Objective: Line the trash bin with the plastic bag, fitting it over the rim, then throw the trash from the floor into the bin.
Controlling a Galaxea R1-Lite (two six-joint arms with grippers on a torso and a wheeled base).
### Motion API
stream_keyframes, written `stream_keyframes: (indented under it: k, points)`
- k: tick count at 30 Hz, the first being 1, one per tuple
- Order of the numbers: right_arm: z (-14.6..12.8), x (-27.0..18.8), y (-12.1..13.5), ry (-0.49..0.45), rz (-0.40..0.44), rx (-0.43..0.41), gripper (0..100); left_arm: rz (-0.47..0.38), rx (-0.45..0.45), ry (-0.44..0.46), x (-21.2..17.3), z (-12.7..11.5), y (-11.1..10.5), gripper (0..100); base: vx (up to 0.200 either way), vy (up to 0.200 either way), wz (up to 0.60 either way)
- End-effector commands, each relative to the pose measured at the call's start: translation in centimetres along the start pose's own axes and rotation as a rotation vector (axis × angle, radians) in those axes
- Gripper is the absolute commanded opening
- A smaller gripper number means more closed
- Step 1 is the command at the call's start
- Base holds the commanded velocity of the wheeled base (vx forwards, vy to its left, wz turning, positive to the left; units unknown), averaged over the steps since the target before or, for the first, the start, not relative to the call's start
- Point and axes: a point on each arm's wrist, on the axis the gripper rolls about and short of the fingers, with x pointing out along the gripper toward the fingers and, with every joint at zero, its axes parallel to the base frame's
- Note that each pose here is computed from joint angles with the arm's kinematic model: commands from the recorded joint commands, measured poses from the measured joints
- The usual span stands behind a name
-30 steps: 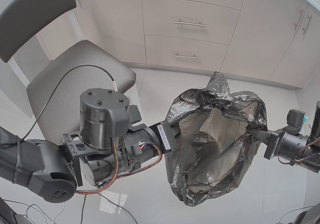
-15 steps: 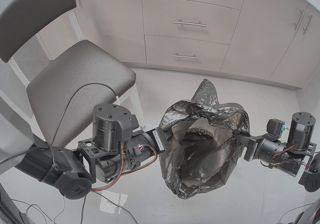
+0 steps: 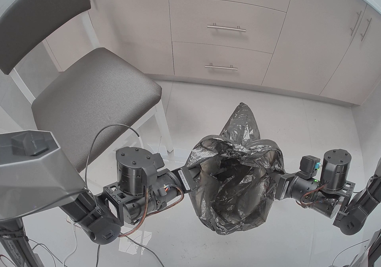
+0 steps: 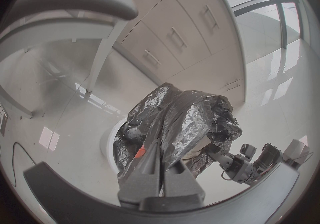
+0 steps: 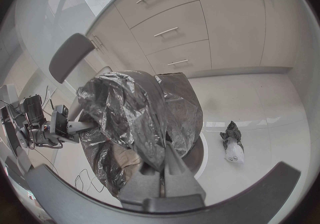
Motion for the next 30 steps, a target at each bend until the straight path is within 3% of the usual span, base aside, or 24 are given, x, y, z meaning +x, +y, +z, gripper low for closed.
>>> stream_keyframes:
  k: [1,10,20,24,30]
  points:
    - [-1.8,1.0,-0.7,0.060,-0.028,-0.005,0,0.054,-0.006,0.054,0.6,-1.8,2.2,0,0.000,0.000,0.00]
    - [-3.1,2.1,-1.1,0.056,-0.031,-0.006,0,0.061,-0.007,0.053,1.4,-2.6,3.3,0,0.000,0.000,0.00]
    - [-4.0,3.6,-3.4,0.035,-0.112,-0.028,0,0.097,-0.006,0.058,2.8,-3.5,5.4,0,0.000,0.000,0.00]
    - [-4.0,3.5,-4.1,0.042,-0.133,-0.063,0,0.110,0.030,0.077,3.3,-4.1,6.0,0,0.000,0.000,0.00]
    - [-5.3,4.3,-4.7,0.090,-0.152,-0.091,0,0.146,0.172,0.118,5.4,-6.2,8.2,0,0.000,0.000,0.00]
